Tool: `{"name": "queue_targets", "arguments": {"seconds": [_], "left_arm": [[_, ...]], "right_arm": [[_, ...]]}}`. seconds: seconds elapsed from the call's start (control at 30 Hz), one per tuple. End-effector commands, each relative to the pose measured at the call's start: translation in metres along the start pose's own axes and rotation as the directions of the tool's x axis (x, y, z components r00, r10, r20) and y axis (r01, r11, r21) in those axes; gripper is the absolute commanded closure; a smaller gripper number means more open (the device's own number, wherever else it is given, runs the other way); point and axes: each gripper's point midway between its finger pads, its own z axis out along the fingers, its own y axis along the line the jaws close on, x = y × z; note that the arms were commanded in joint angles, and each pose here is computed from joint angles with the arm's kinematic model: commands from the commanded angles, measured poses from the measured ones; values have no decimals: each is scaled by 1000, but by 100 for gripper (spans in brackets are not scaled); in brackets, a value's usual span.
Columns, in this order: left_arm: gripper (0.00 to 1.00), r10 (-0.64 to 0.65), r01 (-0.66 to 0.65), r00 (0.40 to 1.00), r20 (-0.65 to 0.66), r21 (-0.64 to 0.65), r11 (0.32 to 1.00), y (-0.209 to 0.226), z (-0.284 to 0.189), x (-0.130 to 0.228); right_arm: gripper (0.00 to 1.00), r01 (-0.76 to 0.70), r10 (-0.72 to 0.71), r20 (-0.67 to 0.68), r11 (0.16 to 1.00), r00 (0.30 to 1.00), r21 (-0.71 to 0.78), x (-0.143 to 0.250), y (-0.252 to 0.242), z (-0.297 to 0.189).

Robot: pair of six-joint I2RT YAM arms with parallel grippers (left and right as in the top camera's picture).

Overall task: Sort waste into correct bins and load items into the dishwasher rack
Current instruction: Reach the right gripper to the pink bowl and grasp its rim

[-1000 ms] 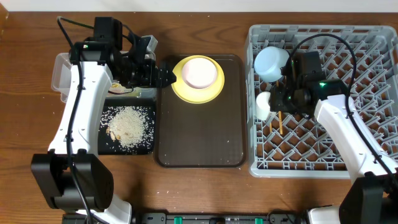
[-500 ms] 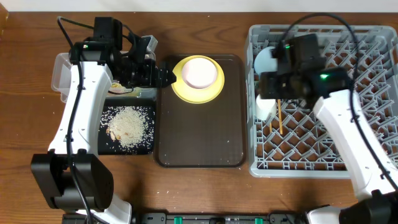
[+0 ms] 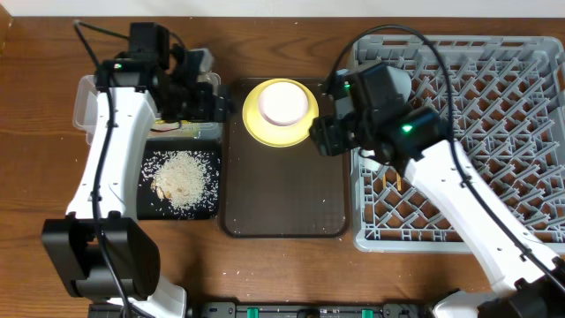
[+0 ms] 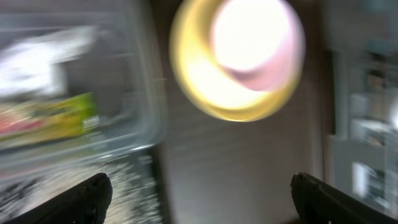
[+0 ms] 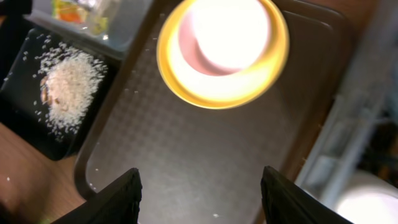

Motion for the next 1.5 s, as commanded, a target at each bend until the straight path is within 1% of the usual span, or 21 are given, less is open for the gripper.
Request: {"name": "queue_targets", "arguments": {"seconds": [0.0, 0.1, 0.23, 0.3, 0.43, 0.57, 0.77, 0.87, 0.93, 1.0, 1.03, 1.2, 1.27, 1.33, 1.47], "left_arm": [[5, -137, 145, 989, 58, -170, 975, 46, -16, -9], [5, -212, 231, 970, 123, -173, 958, 63, -32, -19], [5, -244, 279, 950, 192, -181, 943, 84, -53, -31], [5, -260, 299, 942, 211, -180, 937, 93, -58, -33], [5, -288, 330, 932, 219, -189, 925, 107, -62, -29], [5, -295, 338, 929, 223, -193, 921, 110, -63, -29], [5, -295, 338, 929, 223, -193, 921, 110, -63, -29], [5, -295, 338, 929, 223, -193, 921, 110, -63, -29], [5, -295, 338, 929, 223, -193, 921, 110, -63, -29], [5, -295, 338, 929, 223, -193, 921, 110, -63, -29], [5, -295, 338, 929, 223, -193, 921, 110, -63, -29], [5, -295, 338, 929, 223, -193, 921, 110, -63, -29], [5, -295, 338, 929, 223, -193, 921, 110, -63, -29], [5, -295, 338, 929, 223, -193, 921, 110, -63, -29], [5, -295, 338, 929, 223, -193, 921, 110, -63, -29]], "right_arm": [[41, 78, -79, -44, 997, 996, -19, 7, 16, 26], [40, 116, -118, -78, 993, 990, -25, 15, 24, 52], [38, 233, -235, -94, 972, 967, -34, 22, 32, 94], [37, 297, -296, -81, 955, 952, -7, 20, 32, 113], [38, 380, -380, -17, 921, 925, 79, 4, 26, 140], [39, 444, -451, 54, 889, 891, 109, -13, 26, 158], [41, 503, -522, 81, 846, 849, 179, -23, 14, 183], [46, 499, -519, 71, 845, 852, 191, -19, 6, 196], [51, 500, -517, 57, 846, 854, 188, -13, 3, 204], [61, 500, -515, 43, 846, 856, 186, -9, 0, 209], [68, 500, -514, 34, 846, 857, 185, -6, -1, 211], [82, 501, -514, 25, 846, 858, 183, -4, -2, 211], [92, 501, -513, 26, 846, 858, 183, -4, -2, 211], [99, 500, -513, 26, 846, 858, 182, -4, -2, 211], [99, 500, -513, 32, 846, 858, 183, -6, -1, 209]]}}
